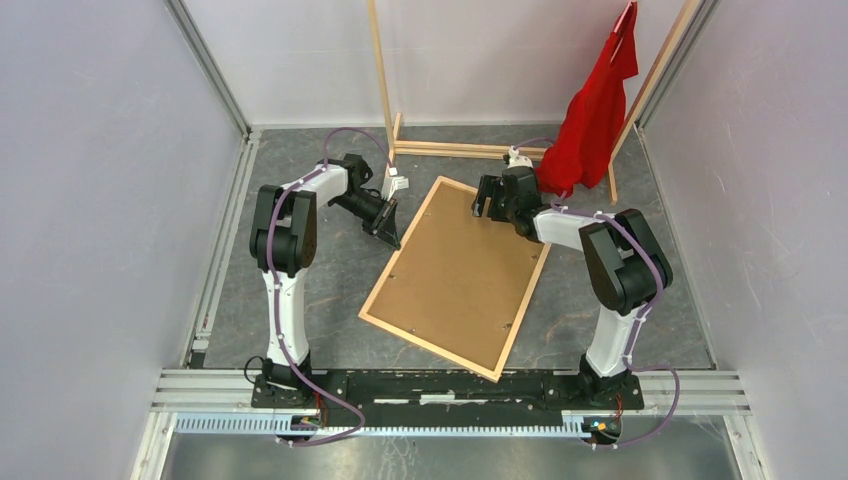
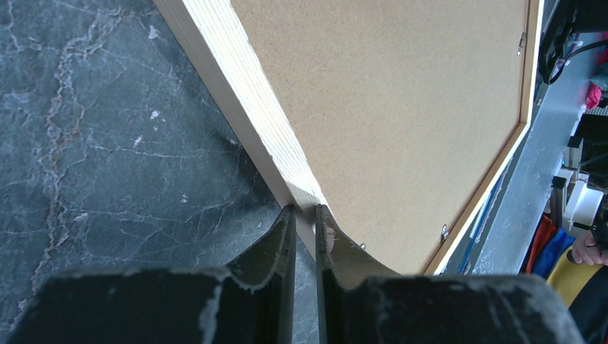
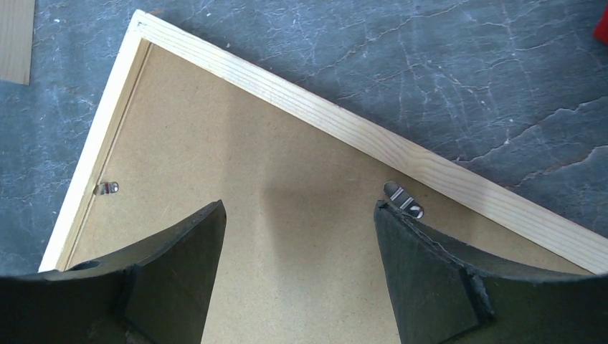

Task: Put the photo into the frame
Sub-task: Install the photo frame at the center of the board.

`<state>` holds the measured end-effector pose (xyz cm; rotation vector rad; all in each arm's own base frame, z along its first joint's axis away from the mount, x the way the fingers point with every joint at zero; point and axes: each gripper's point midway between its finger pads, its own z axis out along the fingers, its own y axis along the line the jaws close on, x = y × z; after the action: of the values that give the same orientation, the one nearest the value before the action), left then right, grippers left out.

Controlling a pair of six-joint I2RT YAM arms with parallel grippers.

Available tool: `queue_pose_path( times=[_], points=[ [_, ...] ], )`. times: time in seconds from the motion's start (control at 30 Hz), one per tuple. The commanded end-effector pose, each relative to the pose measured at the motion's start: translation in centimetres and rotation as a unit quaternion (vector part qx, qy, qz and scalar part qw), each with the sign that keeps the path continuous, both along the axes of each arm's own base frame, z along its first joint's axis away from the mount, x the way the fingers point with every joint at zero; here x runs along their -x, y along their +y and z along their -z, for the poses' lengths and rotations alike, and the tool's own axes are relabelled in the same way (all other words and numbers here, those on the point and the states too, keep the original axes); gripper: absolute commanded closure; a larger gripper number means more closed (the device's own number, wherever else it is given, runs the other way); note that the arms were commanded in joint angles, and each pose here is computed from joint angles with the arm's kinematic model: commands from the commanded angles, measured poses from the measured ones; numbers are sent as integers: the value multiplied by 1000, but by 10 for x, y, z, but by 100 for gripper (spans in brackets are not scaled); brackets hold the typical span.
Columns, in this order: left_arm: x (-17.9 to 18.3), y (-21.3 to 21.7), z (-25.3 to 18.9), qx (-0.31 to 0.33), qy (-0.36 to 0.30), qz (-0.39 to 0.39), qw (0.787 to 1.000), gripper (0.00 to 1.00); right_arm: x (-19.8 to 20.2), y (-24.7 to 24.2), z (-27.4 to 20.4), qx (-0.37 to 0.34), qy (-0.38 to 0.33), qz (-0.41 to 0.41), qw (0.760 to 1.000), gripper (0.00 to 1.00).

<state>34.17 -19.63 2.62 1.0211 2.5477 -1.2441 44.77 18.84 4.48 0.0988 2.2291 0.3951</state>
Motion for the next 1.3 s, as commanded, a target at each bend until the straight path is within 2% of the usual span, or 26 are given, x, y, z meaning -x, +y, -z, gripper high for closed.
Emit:
queue_pose_path(
  times=[0.0,0.43,1.27],
  points=[
    [5,4,13,-30,2,3,1000,84,-9,13,-22,-22,-23,-9,999,18],
    [5,5,12,-33,-1,4,999,85,-19,-1,-5,16,-20,26,999,18],
    [9,9,17,-40,-2,11,999,89,-21,-23,-9,72,-24,51,996,17]
  ],
)
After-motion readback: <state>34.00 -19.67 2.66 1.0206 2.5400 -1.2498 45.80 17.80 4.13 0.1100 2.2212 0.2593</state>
